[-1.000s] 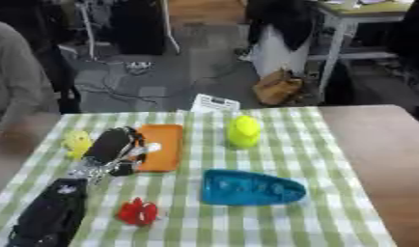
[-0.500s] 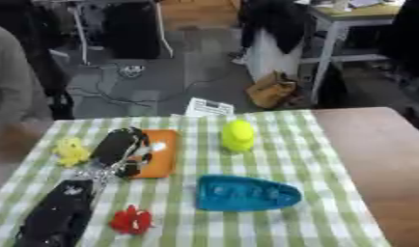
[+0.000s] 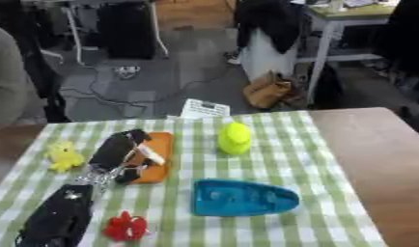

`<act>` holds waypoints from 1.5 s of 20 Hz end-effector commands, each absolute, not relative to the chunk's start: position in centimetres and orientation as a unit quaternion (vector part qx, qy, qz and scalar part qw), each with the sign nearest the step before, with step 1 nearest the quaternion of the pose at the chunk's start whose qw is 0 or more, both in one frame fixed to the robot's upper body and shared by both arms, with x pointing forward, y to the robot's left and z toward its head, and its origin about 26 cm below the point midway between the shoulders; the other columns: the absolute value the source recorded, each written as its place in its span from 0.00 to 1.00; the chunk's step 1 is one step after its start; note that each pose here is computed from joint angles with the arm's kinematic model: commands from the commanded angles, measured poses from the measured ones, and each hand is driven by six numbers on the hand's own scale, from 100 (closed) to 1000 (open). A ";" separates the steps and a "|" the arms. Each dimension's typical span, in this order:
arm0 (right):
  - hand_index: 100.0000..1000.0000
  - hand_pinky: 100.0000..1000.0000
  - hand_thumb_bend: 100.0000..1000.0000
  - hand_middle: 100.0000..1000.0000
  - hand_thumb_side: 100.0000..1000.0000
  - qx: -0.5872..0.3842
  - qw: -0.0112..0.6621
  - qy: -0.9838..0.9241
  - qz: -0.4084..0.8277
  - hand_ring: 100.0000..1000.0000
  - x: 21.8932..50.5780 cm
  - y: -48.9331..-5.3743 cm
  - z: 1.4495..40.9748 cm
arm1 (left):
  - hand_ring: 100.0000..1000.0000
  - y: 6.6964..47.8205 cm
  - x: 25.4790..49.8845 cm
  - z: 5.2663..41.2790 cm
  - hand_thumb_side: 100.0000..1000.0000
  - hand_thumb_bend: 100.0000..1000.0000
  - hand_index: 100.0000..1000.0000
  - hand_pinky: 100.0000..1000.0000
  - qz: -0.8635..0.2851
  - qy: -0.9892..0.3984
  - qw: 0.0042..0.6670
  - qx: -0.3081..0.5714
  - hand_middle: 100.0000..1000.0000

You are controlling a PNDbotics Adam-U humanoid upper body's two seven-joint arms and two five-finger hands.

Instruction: Pick up objects on the table and place them in the box.

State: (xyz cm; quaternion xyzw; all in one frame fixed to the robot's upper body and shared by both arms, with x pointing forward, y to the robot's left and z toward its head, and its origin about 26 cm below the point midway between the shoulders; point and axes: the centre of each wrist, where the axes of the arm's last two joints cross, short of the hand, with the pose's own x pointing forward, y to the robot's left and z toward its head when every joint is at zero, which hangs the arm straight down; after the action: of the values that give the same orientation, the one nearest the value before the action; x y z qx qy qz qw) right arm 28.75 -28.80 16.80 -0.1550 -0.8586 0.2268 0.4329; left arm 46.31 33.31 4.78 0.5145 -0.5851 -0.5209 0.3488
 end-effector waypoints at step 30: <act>0.66 0.43 0.00 0.71 0.69 -0.180 0.415 -0.863 0.226 0.55 28.4 -29.6 18.0 | 0.53 39.9 32.3 18.9 0.78 0.00 0.75 0.58 -0.475 -0.781 0.356 0.193 0.56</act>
State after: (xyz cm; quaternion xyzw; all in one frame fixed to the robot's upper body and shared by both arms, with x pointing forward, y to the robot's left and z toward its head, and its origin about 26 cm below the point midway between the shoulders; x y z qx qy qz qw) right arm 28.64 -29.25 16.76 -0.1670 -0.8577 0.2192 0.4341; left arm 32.81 39.96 17.03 0.1904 -0.7747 -0.4727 0.3744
